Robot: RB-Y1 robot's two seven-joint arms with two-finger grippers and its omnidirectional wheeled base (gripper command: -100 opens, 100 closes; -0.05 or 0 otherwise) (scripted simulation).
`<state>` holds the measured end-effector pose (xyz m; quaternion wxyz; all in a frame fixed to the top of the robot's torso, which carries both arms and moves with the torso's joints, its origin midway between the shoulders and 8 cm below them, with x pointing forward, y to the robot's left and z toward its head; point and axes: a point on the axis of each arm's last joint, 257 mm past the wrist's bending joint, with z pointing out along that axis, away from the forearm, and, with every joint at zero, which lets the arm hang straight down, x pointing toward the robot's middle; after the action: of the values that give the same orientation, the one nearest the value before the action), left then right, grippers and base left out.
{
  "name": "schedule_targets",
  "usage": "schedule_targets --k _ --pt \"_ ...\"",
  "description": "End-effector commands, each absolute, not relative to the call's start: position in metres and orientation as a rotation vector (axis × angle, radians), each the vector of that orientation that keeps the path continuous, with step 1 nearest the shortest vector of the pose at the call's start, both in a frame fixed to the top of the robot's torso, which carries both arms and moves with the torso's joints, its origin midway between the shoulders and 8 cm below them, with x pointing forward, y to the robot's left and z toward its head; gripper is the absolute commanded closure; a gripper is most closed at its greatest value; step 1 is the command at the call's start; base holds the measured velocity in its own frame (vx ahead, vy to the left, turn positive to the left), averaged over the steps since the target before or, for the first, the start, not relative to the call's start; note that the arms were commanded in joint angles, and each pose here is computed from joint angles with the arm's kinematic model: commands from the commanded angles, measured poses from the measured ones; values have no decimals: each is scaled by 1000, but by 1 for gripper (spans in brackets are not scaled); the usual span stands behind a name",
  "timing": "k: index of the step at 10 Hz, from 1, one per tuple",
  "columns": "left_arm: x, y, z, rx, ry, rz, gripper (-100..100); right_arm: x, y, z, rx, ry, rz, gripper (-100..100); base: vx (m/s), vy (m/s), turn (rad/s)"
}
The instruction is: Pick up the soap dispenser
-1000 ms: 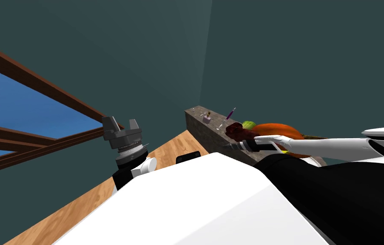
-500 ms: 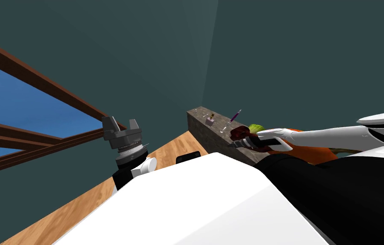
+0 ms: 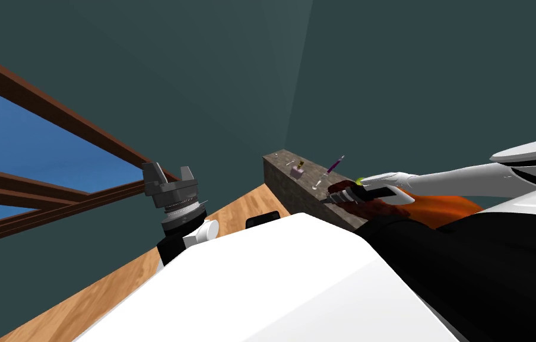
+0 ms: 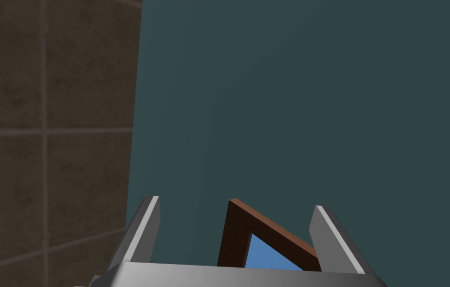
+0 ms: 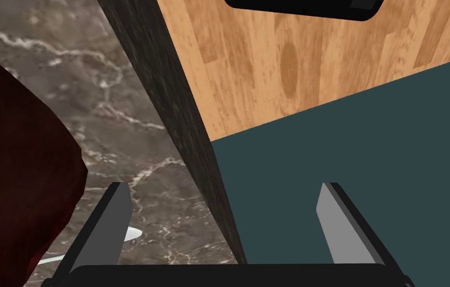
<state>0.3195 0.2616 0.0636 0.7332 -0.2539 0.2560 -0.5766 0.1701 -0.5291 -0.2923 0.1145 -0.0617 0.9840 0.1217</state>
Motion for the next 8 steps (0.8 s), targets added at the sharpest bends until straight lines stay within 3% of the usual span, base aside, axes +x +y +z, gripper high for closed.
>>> schedule_targets --k 1,4,8 --pt "319 262 64 -558 563 -1268 0 179 -550 -281 -244 2904 267 -100 172 19 160" --pt "319 262 64 -558 563 -1268 0 188 -561 -271 -284 2909 213 -100 110 18 43" --pt "319 262 64 -558 563 -1268 0 217 -581 -247 -384 2891 98 -100 181 35 111"
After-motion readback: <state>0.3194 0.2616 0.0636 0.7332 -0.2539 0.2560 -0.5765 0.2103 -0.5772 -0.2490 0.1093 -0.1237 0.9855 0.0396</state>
